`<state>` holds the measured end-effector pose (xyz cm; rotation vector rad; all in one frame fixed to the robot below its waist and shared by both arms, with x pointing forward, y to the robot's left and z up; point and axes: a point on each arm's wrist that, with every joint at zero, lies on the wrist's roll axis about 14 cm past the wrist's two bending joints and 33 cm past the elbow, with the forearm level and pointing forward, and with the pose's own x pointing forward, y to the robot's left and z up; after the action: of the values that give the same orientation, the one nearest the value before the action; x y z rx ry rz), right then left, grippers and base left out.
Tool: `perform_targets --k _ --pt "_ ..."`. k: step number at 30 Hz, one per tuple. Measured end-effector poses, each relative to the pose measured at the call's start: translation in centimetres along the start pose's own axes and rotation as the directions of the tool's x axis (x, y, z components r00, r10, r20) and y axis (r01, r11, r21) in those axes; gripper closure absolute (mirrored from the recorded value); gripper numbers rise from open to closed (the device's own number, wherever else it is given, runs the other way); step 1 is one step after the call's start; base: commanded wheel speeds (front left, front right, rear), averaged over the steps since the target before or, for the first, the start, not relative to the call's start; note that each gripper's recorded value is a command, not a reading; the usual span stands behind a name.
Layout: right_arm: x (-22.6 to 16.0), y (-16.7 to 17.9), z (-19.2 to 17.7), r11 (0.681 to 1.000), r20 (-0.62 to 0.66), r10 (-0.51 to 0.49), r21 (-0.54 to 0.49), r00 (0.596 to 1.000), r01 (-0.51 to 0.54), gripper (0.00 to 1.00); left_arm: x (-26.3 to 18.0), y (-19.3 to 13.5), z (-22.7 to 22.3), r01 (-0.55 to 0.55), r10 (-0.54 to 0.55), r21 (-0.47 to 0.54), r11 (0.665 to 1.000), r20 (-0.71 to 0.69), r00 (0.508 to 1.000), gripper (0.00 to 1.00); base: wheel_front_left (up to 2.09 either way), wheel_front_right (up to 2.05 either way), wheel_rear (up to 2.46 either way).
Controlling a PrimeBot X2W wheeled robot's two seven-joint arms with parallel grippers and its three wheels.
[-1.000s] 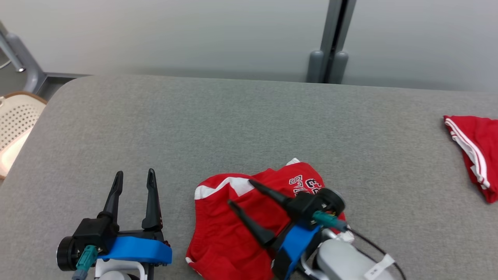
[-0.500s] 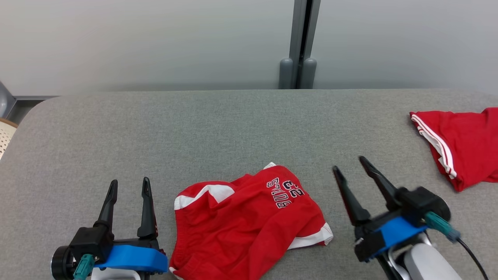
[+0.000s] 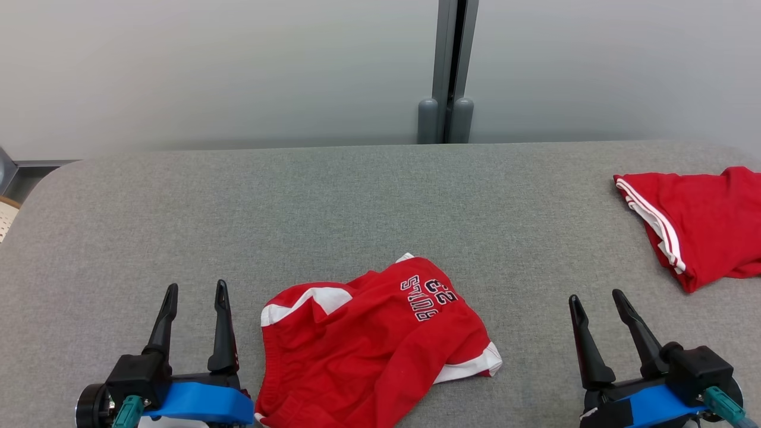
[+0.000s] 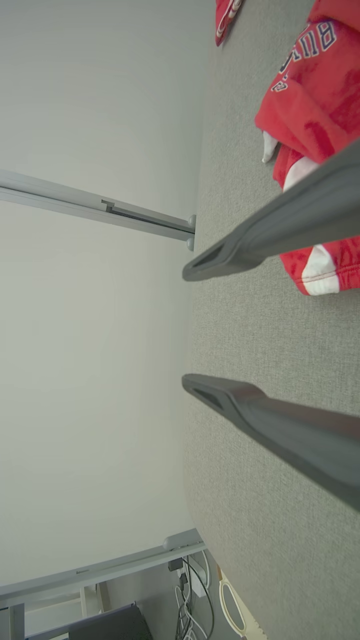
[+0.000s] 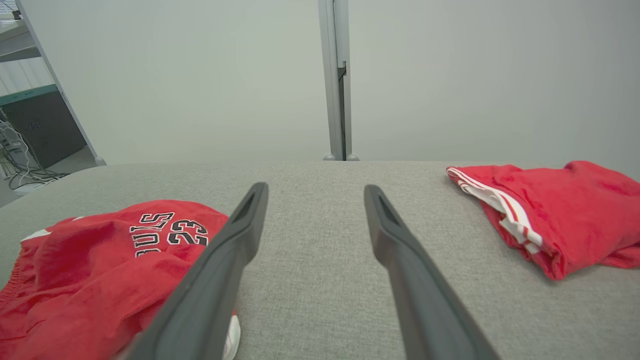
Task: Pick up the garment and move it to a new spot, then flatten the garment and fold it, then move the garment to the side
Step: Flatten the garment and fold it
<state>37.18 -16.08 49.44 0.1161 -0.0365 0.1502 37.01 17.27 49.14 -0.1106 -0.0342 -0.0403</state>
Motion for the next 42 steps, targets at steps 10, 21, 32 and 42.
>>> perform_targets --k 10,21,32,42 --pt "0.1 0.8 0.3 1.0 0.001 0.014 -0.007 1.0 -0.014 0.0 -0.2 -0.9 -1.9 0.039 -0.04 -0.007 0.999 -0.062 0.997 0.0 0.0 0.0 0.0" --pt "0.2 0.4 -1.1 1.0 -0.044 0.002 -0.002 0.999 -0.002 0.0 0.3 -2.4 -7.3 0.098 -0.104 -0.04 0.994 -0.236 0.966 0.0 0.0 0.0 0.0" --pt "0.5 -0.8 -1.8 1.0 -0.063 -0.023 -0.007 0.998 0.023 0.0 -0.7 -3.7 -12.5 0.125 -0.147 -0.08 0.989 -0.412 0.899 0.0 0.0 0.0 0.0" --pt "0.7 -0.8 -2.0 1.0 -0.066 -0.024 -0.002 0.998 0.024 0.0 0.8 -6.5 -11.4 0.228 -0.244 -0.089 0.97 -0.377 0.894 1.0 0.0 0.0 0.0"
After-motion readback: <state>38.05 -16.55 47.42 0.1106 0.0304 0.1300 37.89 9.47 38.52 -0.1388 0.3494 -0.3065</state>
